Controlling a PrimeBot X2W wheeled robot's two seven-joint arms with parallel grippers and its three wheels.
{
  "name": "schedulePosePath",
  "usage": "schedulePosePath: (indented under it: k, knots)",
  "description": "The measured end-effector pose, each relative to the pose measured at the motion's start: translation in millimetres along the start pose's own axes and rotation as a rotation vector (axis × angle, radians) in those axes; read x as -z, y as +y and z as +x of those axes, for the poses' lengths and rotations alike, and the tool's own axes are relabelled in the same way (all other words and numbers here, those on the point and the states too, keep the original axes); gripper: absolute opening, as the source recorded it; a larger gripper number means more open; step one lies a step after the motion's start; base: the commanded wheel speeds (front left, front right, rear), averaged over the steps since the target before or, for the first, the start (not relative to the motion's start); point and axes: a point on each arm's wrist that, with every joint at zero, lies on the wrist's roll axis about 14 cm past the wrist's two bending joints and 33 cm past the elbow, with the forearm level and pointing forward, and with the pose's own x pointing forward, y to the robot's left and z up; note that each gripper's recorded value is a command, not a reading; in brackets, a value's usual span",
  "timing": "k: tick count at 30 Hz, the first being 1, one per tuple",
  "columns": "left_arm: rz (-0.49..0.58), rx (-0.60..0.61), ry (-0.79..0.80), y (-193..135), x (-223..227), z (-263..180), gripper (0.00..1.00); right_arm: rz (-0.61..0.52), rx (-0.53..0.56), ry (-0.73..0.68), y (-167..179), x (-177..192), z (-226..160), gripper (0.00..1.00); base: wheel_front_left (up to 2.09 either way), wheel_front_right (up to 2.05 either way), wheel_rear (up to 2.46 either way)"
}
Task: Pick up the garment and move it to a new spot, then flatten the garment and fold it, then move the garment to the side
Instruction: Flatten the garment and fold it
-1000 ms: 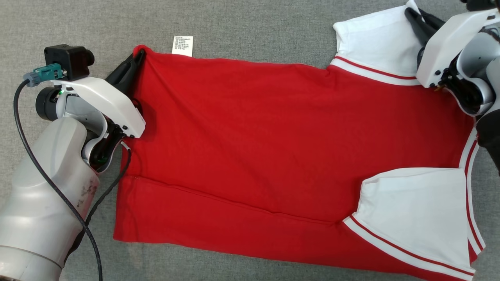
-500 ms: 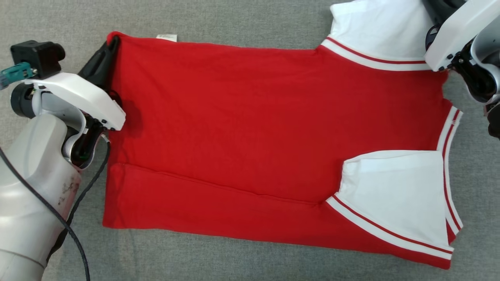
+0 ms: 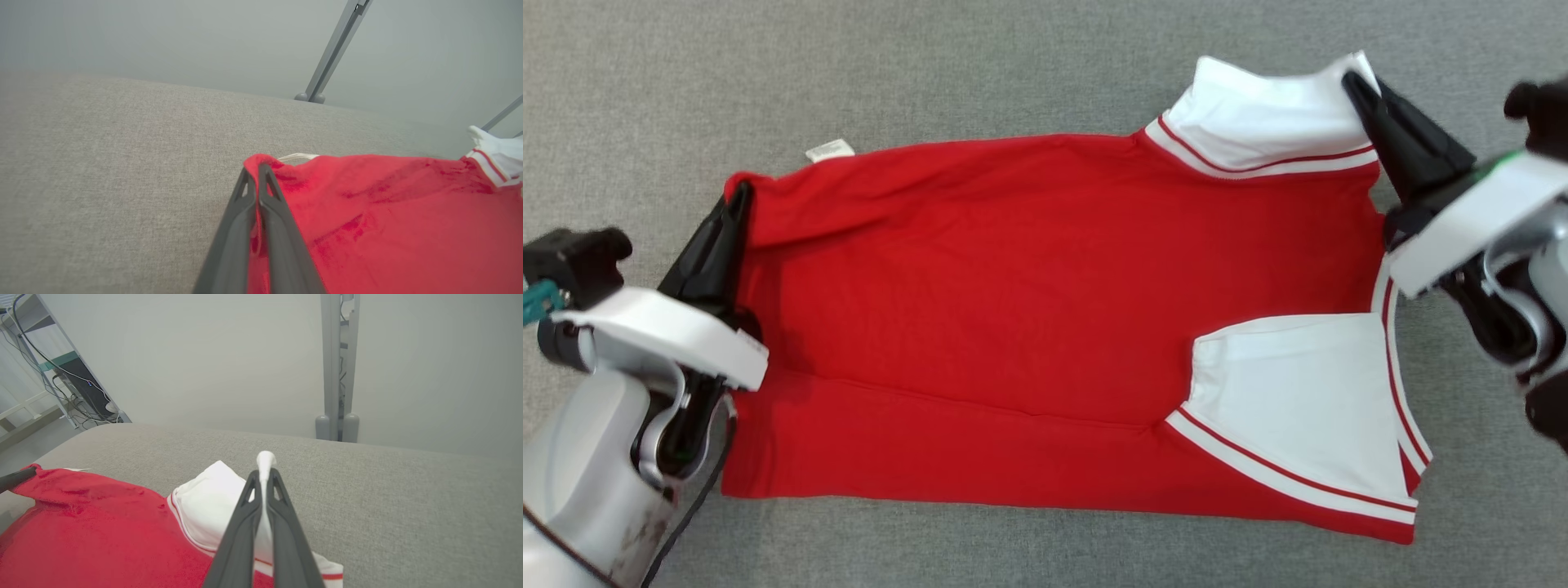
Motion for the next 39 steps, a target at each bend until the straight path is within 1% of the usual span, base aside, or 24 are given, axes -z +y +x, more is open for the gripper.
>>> schedulePosePath:
  k: [5,9,13,18,21,23,24,25,26,27,28,30,32,35,39]
  knots:
    - [-0.019,-0.005,0.007,-6,1,-24,0.0,0.116,0.003,-0.048,14,6,-38,0.0,0.0,0.0,0.0]
    - [-0.023,-0.022,0.015,-8,2,-41,0.0,0.207,0.026,-0.053,23,19,-69,0.0,0.0,0.0,0.0]
    - [-0.013,-0.047,0.021,-7,1,-54,0.0,0.275,0.056,-0.055,33,29,-94,0.0,0.0,0.0,0.0]
    - [-0.037,-0.058,0.031,-10,5,-63,0.0,0.345,0.101,-0.037,44,43,-118,0.0,0.0,0.0,0.0]
    - [-0.064,-0.075,0.065,-9,17,-69,0.0,0.367,0.134,-0.007,48,54,-128,0.0,0.0,0.0,0.0]
    - [-0.088,-0.083,0.084,-9,25,-72,0.19,0.376,0.154,0.012,49,61,-132,0.0,0.0,0.0,0.0]
    - [-0.1,-0.089,0.09,-9,29,-73,0.77,0.39,0.156,0.02,53,64,-132,0.15,0.0,0.0,0.0]
    - [-0.109,-0.094,0.093,-8,31,-74,1.0,0.376,0.16,0.047,54,71,-134,0.41,0.0,0.0,0.0]
    - [-0.112,-0.104,0.091,-5,33,-75,1.0,0.365,0.171,0.067,54,76,-136,0.84,0.0,0.0,0.0]
    - [-0.112,-0.104,0.091,-5,33,-75,1.0,0.365,0.171,0.067,54,76,-136,1.0,0.0,0.0,0.0]
    - [-0.113,-0.111,0.092,-4,35,-76,1.0,0.375,0.182,0.067,54,78,-137,1.0,0.0,0.0,0.0]
    - [-0.102,-0.124,0.075,-1,36,-78,1.0,0.343,0.196,0.093,55,86,-141,1.0,0.0,0.0,0.0]
    - [-0.081,-0.129,0.02,-6,28,-78,1.0,0.31,0.219,0.063,53,82,-142,1.0,0.0,0.0,0.0]
    - [-0.073,-0.12,-0.08,-15,4,-74,1.0,0.264,0.257,0.002,45,69,-145,1.0,0.0,0.0,0.0]
    - [-0.037,-0.118,-0.241,-24,-38,-73,1.0,0.203,0.31,-0.121,31,41,-147,1.0,0.0,0.0,0.0]
